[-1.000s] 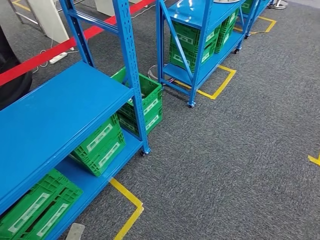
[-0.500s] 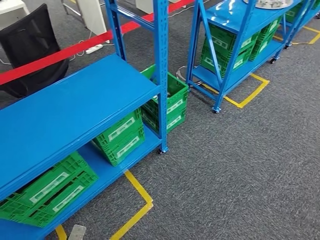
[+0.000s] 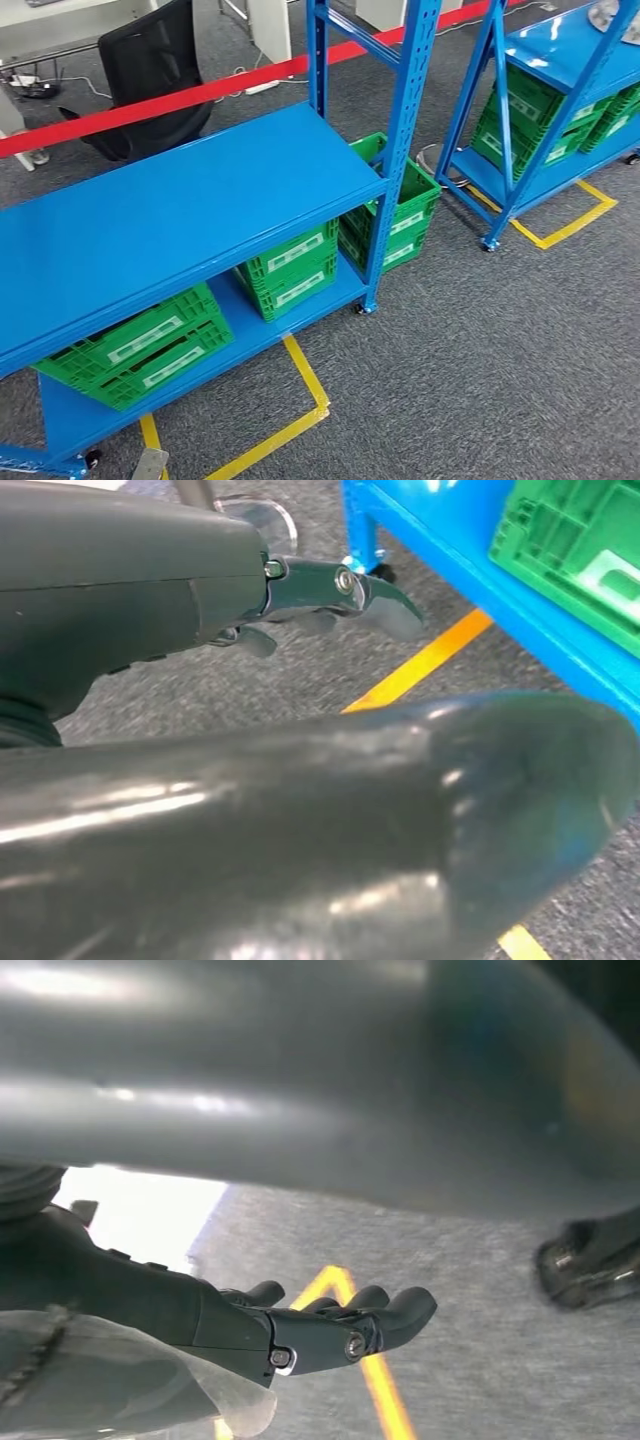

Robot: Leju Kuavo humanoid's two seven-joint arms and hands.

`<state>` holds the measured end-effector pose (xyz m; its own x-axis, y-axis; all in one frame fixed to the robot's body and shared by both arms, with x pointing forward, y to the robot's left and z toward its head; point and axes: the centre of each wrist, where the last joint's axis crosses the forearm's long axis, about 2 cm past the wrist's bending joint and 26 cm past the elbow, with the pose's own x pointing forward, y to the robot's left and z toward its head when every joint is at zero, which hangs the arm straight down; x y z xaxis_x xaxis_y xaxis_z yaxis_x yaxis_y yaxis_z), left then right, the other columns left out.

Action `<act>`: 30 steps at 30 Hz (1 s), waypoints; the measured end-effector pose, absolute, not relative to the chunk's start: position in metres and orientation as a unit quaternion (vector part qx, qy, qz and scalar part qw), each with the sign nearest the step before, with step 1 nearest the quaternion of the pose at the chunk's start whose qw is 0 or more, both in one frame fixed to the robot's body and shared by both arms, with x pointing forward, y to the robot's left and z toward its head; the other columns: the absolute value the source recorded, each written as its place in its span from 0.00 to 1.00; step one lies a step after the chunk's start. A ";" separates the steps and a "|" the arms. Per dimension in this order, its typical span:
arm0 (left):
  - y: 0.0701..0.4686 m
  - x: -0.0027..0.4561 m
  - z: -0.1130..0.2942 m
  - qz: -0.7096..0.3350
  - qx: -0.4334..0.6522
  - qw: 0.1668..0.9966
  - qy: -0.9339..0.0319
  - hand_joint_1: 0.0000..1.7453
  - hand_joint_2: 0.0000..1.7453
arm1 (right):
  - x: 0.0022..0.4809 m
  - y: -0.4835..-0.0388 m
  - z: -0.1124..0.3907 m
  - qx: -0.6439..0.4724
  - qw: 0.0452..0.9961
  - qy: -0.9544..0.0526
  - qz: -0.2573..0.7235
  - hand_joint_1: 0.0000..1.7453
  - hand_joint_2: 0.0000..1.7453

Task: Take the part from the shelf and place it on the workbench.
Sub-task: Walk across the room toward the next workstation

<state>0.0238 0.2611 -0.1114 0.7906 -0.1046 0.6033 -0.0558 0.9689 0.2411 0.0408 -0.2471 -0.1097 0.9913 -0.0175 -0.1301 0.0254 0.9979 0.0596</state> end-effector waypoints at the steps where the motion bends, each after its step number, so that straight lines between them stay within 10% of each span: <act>1: 0.261 0.024 -0.111 -0.014 0.125 0.938 -0.323 0.00 0.00 | 0.041 -0.247 -0.110 0.031 0.998 0.063 -0.011 0.00 0.00; 30: 0.259 0.023 -0.111 -0.015 0.134 0.940 -0.314 0.00 0.00 | 0.041 -0.247 -0.110 0.030 0.998 0.059 -0.010 0.00 0.00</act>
<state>0.0235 0.2590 -0.1111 0.8018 -0.1123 0.5869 -0.0560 0.9637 0.2609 0.0410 -0.2466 -0.1096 0.9929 -0.0170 -0.1180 0.0240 0.9980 0.0579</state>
